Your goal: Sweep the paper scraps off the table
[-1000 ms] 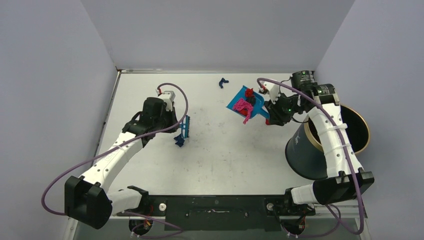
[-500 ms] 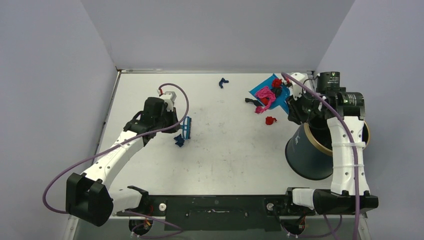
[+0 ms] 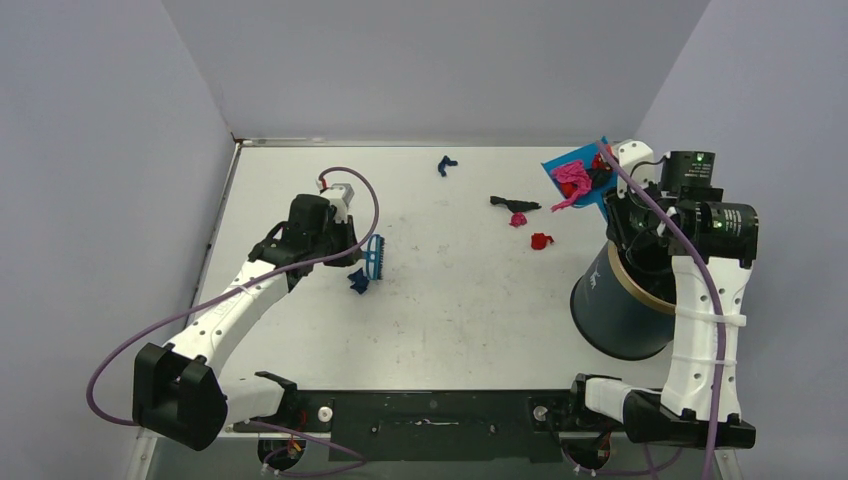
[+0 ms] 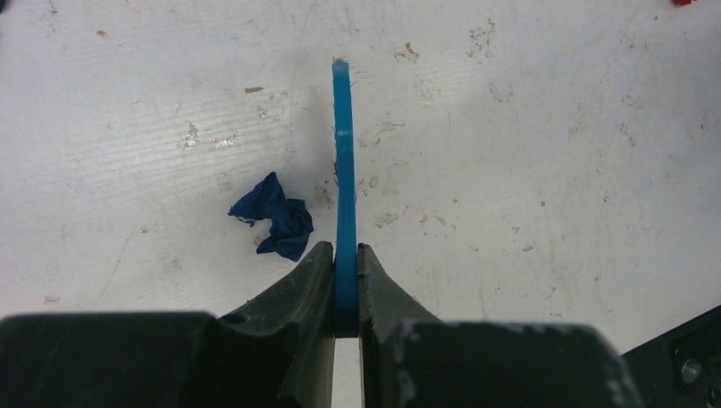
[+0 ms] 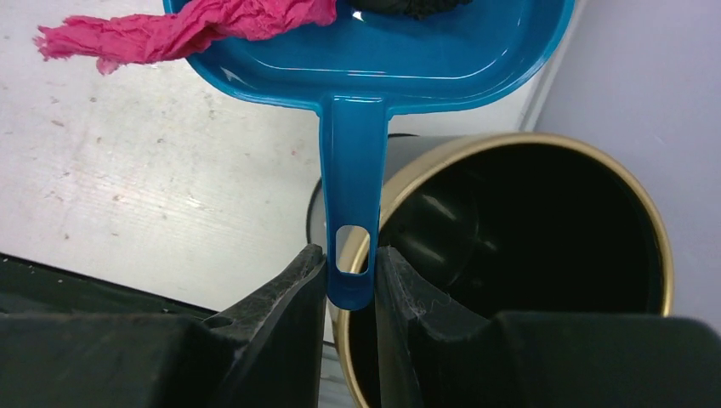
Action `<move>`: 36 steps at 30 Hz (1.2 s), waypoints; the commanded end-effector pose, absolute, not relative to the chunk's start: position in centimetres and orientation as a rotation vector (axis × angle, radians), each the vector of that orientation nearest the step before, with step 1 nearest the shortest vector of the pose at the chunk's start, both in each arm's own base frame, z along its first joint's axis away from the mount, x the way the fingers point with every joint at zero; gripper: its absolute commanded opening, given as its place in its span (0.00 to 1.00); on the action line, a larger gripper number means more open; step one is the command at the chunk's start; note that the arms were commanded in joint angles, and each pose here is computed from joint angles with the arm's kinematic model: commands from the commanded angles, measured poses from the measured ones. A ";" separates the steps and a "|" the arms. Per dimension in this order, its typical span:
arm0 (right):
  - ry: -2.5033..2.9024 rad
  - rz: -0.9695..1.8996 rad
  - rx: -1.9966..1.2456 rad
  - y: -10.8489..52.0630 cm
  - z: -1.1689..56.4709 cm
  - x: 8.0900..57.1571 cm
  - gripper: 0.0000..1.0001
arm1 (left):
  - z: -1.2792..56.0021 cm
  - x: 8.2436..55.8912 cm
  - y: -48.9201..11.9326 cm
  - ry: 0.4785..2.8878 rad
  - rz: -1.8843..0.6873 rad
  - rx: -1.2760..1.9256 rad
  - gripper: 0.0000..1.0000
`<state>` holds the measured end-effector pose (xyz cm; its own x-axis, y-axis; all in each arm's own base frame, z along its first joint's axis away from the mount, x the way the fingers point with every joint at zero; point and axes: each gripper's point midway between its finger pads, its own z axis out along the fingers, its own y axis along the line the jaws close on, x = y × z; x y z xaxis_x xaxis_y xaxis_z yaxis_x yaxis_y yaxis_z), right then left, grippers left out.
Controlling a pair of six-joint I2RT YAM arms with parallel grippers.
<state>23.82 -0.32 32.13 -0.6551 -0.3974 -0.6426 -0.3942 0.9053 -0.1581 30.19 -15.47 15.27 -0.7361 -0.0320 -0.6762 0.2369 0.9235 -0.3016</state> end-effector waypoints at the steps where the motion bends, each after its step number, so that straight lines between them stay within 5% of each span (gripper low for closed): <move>1: 2.327 -0.174 -0.412 -3.0 33.9 23.5 0.05 | 16.5 30.8 -16.1 2.314 -0.528 0.145 0.00; 20: 2.439 -0.333 -0.120 -8.5 30.7 21.4 0.05 | 17.8 28.8 -16.8 2.291 -0.526 0.185 0.00; 36: 2.441 -0.739 -0.074 -12.8 33.7 16.5 0.05 | 18.7 27.8 -17.6 2.268 -0.507 0.246 0.00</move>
